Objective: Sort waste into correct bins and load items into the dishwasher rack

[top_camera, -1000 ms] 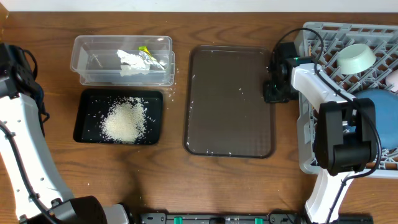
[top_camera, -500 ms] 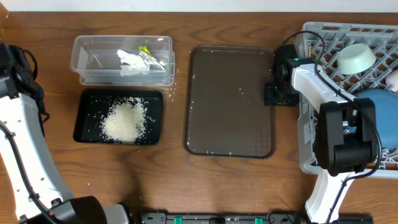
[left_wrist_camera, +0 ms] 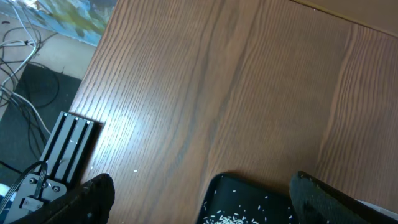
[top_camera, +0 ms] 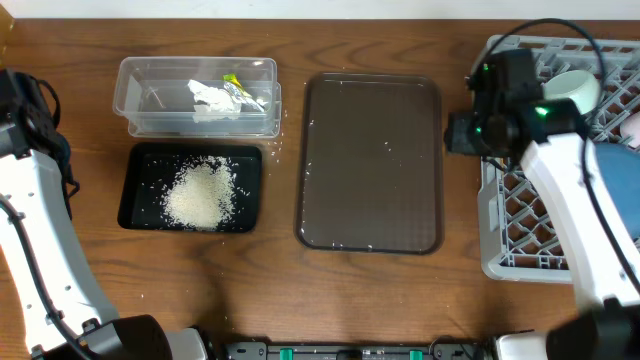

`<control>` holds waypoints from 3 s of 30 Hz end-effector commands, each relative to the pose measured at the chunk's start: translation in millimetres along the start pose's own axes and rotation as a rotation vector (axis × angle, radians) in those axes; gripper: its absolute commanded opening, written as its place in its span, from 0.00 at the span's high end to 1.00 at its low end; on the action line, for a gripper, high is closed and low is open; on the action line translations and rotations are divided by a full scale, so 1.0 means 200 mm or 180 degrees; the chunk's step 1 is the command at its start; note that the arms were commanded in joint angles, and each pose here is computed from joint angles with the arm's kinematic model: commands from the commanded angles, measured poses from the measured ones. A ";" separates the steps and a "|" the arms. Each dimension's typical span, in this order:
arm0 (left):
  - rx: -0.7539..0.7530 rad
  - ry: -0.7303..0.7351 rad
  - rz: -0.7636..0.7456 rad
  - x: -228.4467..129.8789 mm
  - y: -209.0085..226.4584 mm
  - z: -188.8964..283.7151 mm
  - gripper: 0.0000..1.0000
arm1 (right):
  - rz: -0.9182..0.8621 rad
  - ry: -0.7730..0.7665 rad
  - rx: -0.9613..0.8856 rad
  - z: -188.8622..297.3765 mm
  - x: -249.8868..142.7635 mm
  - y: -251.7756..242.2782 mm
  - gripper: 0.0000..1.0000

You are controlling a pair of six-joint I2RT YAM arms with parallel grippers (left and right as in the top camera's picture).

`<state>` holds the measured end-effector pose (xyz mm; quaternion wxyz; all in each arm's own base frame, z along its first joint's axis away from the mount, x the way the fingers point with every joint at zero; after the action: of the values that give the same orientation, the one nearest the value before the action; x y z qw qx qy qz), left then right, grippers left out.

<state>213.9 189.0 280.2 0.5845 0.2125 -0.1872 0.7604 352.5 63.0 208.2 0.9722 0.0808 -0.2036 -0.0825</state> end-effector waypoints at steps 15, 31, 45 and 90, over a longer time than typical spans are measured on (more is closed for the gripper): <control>0.0007 -0.0028 0.0067 0.01 0.01 0.01 0.08 | 0.0960 -0.0318 0.0240 0.23 -0.48 0.36 0.01; 0.0007 -0.0028 0.0067 0.01 0.01 0.01 0.08 | 0.0935 0.0000 0.0290 0.22 -0.57 0.34 0.01; 0.0007 -0.0028 0.0067 0.01 0.01 0.01 0.08 | 0.1265 -0.0697 0.0638 0.14 -0.51 0.31 0.01; 0.0007 -0.0028 0.0067 0.01 0.01 0.01 0.08 | 0.0903 -0.3283 0.1027 0.10 -0.70 -0.24 0.01</control>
<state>213.9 189.0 280.2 0.5845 0.2125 -0.1872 0.7604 212.3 44.7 155.4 0.7386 0.1704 -0.6506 0.0455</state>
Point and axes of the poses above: each gripper's point midway between its finger pads, its own z axis back along the fingers, its own y axis along the line the jaws close on, x = y × z, the point moved 3 cm from there along z, back along the fingers, and after that the axes turned 5 degrees about -z, right-handed, at the moved point
